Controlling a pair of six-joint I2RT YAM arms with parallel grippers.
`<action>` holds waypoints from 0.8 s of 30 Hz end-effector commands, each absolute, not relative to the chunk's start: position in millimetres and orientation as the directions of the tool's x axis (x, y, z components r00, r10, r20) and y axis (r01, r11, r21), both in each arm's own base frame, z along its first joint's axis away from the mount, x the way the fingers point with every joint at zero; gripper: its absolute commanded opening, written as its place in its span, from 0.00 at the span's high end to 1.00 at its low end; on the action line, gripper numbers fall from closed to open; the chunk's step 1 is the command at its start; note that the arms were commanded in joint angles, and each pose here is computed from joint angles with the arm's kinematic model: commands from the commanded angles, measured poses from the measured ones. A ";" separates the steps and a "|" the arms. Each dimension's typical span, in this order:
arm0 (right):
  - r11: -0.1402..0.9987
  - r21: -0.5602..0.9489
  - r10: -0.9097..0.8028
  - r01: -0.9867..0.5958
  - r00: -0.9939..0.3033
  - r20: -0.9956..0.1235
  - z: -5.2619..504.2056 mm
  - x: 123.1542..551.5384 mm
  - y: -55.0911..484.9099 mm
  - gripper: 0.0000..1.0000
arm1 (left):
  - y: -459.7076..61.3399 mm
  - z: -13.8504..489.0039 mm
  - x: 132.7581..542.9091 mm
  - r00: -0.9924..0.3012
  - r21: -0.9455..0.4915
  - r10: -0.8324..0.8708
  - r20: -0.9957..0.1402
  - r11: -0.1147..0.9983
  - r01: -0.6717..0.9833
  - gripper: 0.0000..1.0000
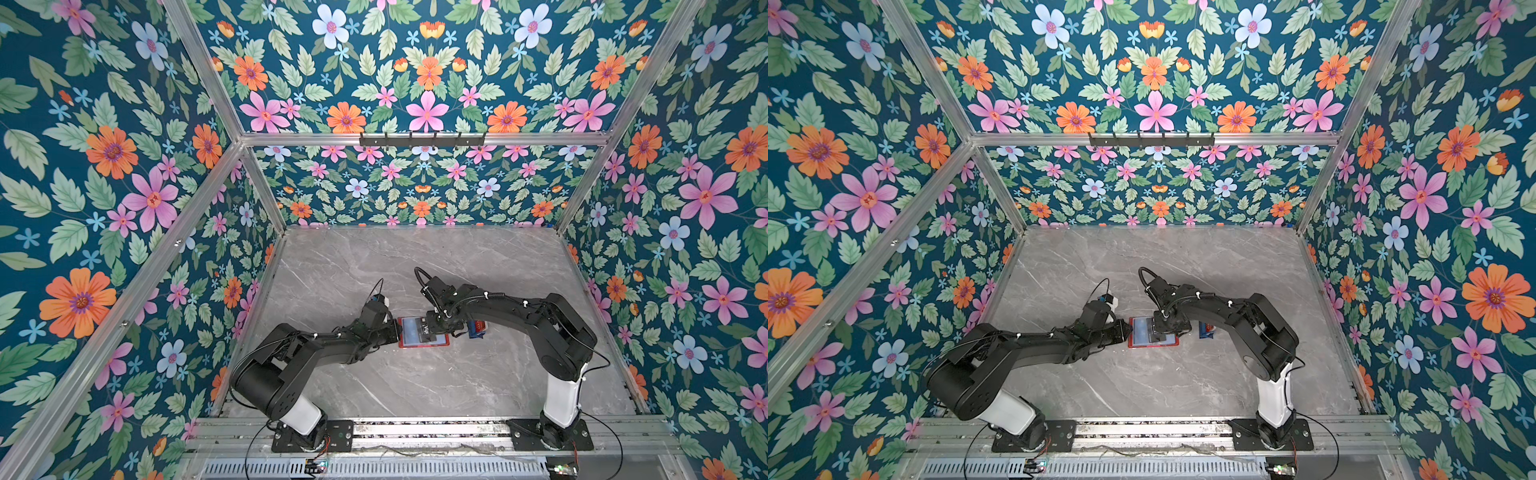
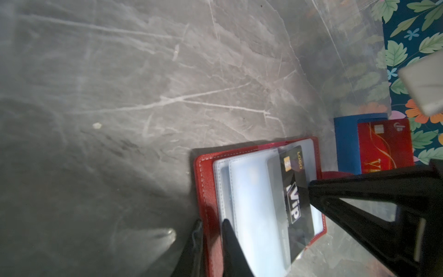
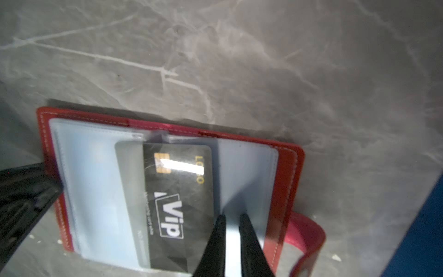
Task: Insert credit cards into a card holder
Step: Insert the credit card into the card slot.
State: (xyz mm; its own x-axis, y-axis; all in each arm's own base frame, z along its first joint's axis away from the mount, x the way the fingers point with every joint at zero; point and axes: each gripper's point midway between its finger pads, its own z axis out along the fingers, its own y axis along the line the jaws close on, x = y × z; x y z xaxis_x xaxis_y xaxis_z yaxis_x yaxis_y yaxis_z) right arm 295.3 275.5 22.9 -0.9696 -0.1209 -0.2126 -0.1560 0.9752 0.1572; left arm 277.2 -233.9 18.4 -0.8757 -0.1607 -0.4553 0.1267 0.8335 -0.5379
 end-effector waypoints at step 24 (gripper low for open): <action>0.958 0.182 -0.193 -0.221 -0.969 -0.156 20.6 283.1 291.5 0.64 | -217.5 -11.2 250.4 -0.933 -0.460 -0.109 -0.344 0.886 0.066 0.82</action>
State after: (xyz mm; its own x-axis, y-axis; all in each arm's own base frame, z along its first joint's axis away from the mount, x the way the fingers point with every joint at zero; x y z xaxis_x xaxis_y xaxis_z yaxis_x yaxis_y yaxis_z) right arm 292.1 292.9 25.6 -0.9654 -0.1709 -0.1969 -0.2087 0.9592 0.1906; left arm 278.2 -236.3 18.7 -0.8756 -0.1569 -0.4568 0.1298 0.8346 -0.5353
